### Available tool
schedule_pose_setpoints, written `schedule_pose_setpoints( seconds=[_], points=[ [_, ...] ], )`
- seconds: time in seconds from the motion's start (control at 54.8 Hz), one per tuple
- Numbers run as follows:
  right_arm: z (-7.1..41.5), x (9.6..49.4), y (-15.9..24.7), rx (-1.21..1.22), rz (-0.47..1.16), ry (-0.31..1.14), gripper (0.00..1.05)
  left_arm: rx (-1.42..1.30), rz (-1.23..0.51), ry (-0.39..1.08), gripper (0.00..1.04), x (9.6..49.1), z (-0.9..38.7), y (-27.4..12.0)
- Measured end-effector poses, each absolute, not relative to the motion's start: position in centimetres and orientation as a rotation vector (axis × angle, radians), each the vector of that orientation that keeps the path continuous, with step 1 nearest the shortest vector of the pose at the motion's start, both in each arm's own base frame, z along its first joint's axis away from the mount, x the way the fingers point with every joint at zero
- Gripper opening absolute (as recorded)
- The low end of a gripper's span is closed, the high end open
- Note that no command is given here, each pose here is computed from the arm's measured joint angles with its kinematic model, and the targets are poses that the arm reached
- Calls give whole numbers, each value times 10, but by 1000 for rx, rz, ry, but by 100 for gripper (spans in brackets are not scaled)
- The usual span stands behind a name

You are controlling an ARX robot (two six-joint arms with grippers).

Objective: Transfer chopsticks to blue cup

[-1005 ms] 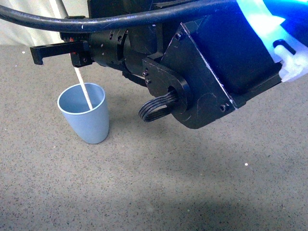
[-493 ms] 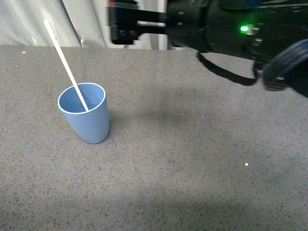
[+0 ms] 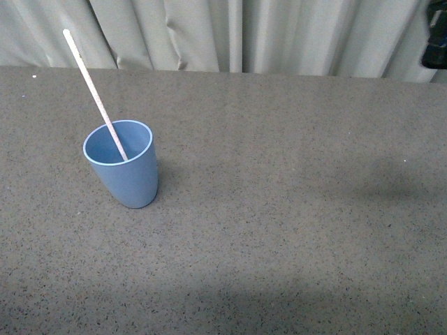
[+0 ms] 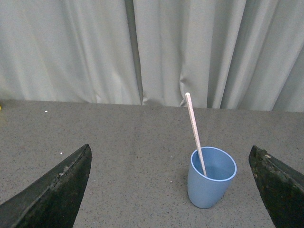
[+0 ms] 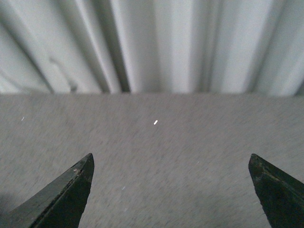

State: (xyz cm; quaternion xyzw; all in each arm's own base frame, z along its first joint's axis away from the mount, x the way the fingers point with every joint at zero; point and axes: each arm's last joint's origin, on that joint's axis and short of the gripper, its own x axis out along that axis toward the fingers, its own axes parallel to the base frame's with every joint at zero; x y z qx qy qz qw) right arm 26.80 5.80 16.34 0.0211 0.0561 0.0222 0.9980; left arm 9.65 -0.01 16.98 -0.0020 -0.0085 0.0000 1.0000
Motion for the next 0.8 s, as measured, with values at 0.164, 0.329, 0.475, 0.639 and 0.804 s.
schedule_pose_setpoints(
  seconds=[0.164,0.329,0.475,0.639,0.804],
  points=[
    [160,238,40,14,7,22,58,-4,0,-17,98,97,170,0],
    [161,214,28,4,1,13,31,-4,-1,-17,98,97,170,0],
    [161,197,20,1,3,20,8,-4,-1,-17,98,97,170,0],
    [161,178,13,-1,2,19,1,-4,-1,-17,98,97,170,0],
    [162,162,1,0,3,17,1,-4,0,-17,98,97,170,0]
  ],
)
